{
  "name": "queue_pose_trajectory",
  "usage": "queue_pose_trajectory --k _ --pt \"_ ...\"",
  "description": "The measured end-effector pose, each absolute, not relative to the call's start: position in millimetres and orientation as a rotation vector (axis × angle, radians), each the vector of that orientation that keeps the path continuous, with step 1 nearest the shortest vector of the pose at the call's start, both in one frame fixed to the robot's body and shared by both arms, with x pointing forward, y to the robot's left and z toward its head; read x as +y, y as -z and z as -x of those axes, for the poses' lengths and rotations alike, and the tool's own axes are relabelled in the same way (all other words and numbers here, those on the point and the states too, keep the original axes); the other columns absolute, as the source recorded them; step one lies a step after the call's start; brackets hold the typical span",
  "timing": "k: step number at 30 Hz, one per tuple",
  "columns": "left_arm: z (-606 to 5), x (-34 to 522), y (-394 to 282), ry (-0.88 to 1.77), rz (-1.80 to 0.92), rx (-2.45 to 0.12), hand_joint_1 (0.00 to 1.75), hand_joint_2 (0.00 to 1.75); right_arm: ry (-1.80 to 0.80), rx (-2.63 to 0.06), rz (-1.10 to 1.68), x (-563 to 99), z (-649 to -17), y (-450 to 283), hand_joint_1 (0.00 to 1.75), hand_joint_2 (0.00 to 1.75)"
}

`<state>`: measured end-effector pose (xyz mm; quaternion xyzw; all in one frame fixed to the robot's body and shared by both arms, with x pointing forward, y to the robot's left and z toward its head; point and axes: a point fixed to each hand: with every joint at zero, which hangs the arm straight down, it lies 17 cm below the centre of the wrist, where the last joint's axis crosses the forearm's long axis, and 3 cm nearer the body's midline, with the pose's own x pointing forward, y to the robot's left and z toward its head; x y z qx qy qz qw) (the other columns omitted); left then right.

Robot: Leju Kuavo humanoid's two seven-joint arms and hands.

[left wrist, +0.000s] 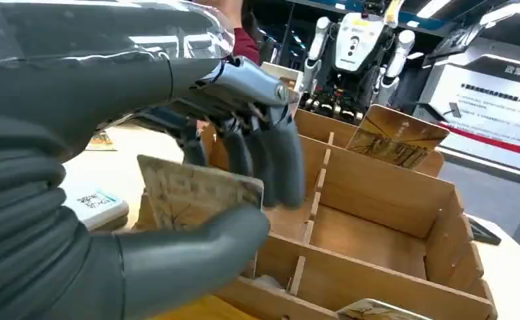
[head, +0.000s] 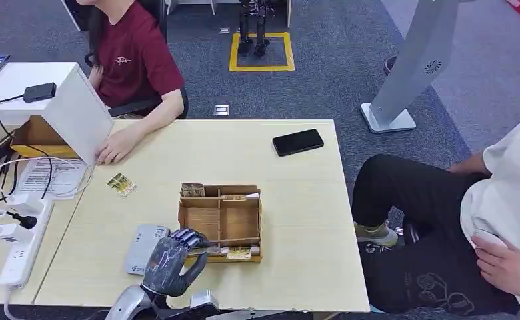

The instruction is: Pass the card to the sensor for recognition and then transmit it.

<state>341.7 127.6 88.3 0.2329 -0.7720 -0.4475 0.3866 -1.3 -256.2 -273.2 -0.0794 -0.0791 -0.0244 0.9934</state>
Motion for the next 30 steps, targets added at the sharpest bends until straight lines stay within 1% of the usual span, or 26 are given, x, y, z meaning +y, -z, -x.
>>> queue_pose_trajectory --k 1,2,3,4,5,7,8,9,10,11,12,13,14,15,16,17,18,19,20,21,22,23,24,25,26,30 --pt "-341.7 127.6 -88.3 1.139 -0.593 -1.965 1.41 1.75 0.049 -0.159 0.158 -255.9 1.2 273.2 0.0 1.75" --pt "-341.7 127.6 -88.3 1.139 -0.593 -1.965 1.75 1.75 0.049 -0.159 0.158 -255.7 1.0 273.2 0.0 1.75" --pt "-341.8 127.6 -88.4 1.139 -0.593 -1.966 1.75 1.75 0.049 -0.159 0.158 -255.6 1.0 273.2 0.0 1.75" --pt "-342.0 127.6 -88.7 1.139 -0.593 -1.966 1.64 1.75 0.049 -0.159 0.157 -255.4 1.1 273.3 0.0 1.75" --pt "-342.4 127.6 -89.0 1.139 -0.594 -1.967 1.45 1.75 0.049 -0.159 0.158 -255.4 1.0 273.3 0.0 1.75" --pt "-343.1 127.5 -89.8 1.137 -0.595 -1.969 1.47 1.75 0.049 -0.16 0.157 -255.1 0.9 273.3 0.0 1.75" --pt "-343.3 127.6 -90.0 1.136 -0.595 -1.969 1.34 1.75 0.05 -0.16 0.158 -255.2 1.0 273.3 0.0 1.75" --pt "-343.4 127.7 -90.2 1.135 -0.595 -1.97 1.19 1.75 0.05 -0.161 0.16 -255.4 0.9 273.3 0.0 1.75" --pt "-343.5 127.6 -90.3 1.135 -0.595 -1.97 1.1 1.75 0.05 -0.162 0.16 -255.4 0.7 273.3 0.0 1.75" --pt "-343.6 127.2 -90.5 1.132 -0.594 -1.97 1.36 1.75 0.05 -0.164 0.162 -255.5 0.4 273.2 0.0 1.75" --pt "-343.6 126.6 -90.6 1.129 -0.592 -1.97 1.31 1.75 0.05 -0.165 0.161 -255.2 0.2 273.2 0.0 1.75" --pt "-343.6 126.2 -90.7 1.128 -0.591 -1.97 1.06 1.75 0.05 -0.166 0.161 -255.1 0.2 273.2 0.0 1.75" --pt "-343.6 125.6 -90.8 1.128 -0.59 -1.971 1.08 1.75 0.05 -0.166 0.161 -254.8 0.1 273.3 0.0 1.75" --pt "-343.8 125.0 -90.6 1.13 -0.586 -1.972 1.22 1.75 0.051 -0.167 0.162 -254.9 -0.1 273.3 0.0 1.75" --pt "-344.4 124.7 -90.2 1.13 -0.583 -1.971 1.12 1.75 0.054 -0.168 0.163 -255.1 -0.4 273.2 0.0 1.75" --pt "-345.2 124.5 -90.1 1.132 -0.581 -1.97 0.89 1.75 0.056 -0.168 0.163 -255.3 -0.6 273.2 0.0 1.75" --pt "-346.3 124.6 -89.6 1.133 -0.579 -1.967 0.42 1.75 0.06 -0.168 0.164 -255.6 -0.4 273.2 0.0 1.75" --pt "-346.8 124.4 -89.3 1.134 -0.577 -1.966 0.87 1.75 0.063 -0.168 0.164 -255.9 -0.1 273.2 0.0 1.75" --pt "-347.1 124.6 -88.5 1.133 -0.576 -1.963 1.05 1.75 0.065 -0.167 0.165 -256.0 0.2 273.2 0.0 1.75" --pt "-347.1 124.3 -88.1 1.132 -0.573 -1.962 1.57 1.75 0.066 -0.167 0.165 -255.8 0.4 273.2 0.0 1.75" --pt "-347.1 123.8 -88.3 1.13 -0.572 -1.962 1.62 1.75 0.066 -0.167 0.165 -256.0 0.4 273.3 0.0 1.75" --pt "-347.3 123.6 -88.5 1.128 -0.57 -1.962 1.45 1.75 0.066 -0.167 0.165 -255.8 0.4 273.2 0.0 1.75" --pt "-347.4 123.5 -88.0 1.127 -0.569 -1.961 0.86 1.75 0.067 -0.167 0.164 -255.6 0.5 273.2 0.0 1.75" --pt "-347.3 123.6 -87.1 1.128 -0.568 -1.959 0.03 1.75 0.068 -0.166 0.165 -255.5 0.8 273.2 0.0 1.75" --pt "-347.3 123.7 -86.6 1.127 -0.567 -1.957 0.0 1.75 0.068 -0.166 0.165 -255.6 0.9 273.2 0.0 1.75" --pt "-347.0 123.0 -85.8 1.128 -0.56 -1.957 0.0 1.75 0.069 -0.166 0.164 -255.5 0.9 273.2 0.0 1.75"
